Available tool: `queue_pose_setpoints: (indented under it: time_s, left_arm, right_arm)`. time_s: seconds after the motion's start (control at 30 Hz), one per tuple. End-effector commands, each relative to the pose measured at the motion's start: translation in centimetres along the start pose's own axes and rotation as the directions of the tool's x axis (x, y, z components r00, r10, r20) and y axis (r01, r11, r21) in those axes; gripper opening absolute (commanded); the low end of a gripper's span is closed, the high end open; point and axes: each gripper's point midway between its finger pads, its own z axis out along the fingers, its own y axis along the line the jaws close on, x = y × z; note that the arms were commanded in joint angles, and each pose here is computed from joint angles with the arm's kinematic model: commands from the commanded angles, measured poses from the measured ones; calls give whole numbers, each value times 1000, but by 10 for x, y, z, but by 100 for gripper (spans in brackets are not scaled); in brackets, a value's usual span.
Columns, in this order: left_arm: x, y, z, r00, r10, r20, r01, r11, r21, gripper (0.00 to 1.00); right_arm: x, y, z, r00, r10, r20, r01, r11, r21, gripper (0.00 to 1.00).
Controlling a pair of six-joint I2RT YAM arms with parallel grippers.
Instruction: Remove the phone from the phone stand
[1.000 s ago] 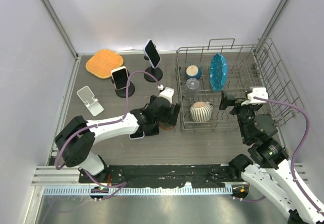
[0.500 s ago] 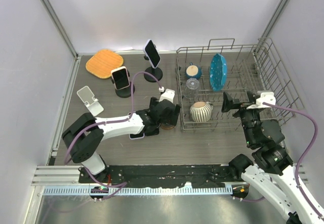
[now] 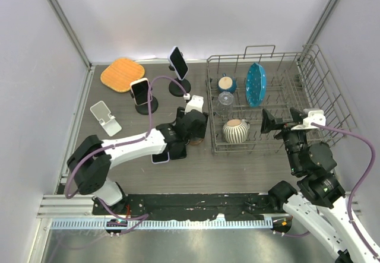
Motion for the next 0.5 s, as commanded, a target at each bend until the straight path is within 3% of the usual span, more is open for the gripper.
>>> queue_pose_setpoints:
  time_s: [0.0, 0.2, 0.37, 0.47]
  left_arm:
    - [-77, 27, -48, 981, -63, 185, 82, 992, -96, 42]
    - [-74, 131, -84, 970, -152, 191, 216, 898, -384, 41]
    - [-48, 210, -100, 943, -271, 192, 332, 797, -504, 40]
    - [-44, 239, -103, 906, -370, 207, 422, 754, -503, 40]
  right_arm:
    - [-22, 2, -3, 998, 42, 54, -41, 999, -17, 98]
    - [-22, 2, -4, 997, 46, 55, -45, 999, -19, 98]
    - [-21, 2, -3, 998, 44, 52, -43, 999, -21, 98]
    - [-20, 3, -2, 998, 39, 46, -38, 999, -22, 98]
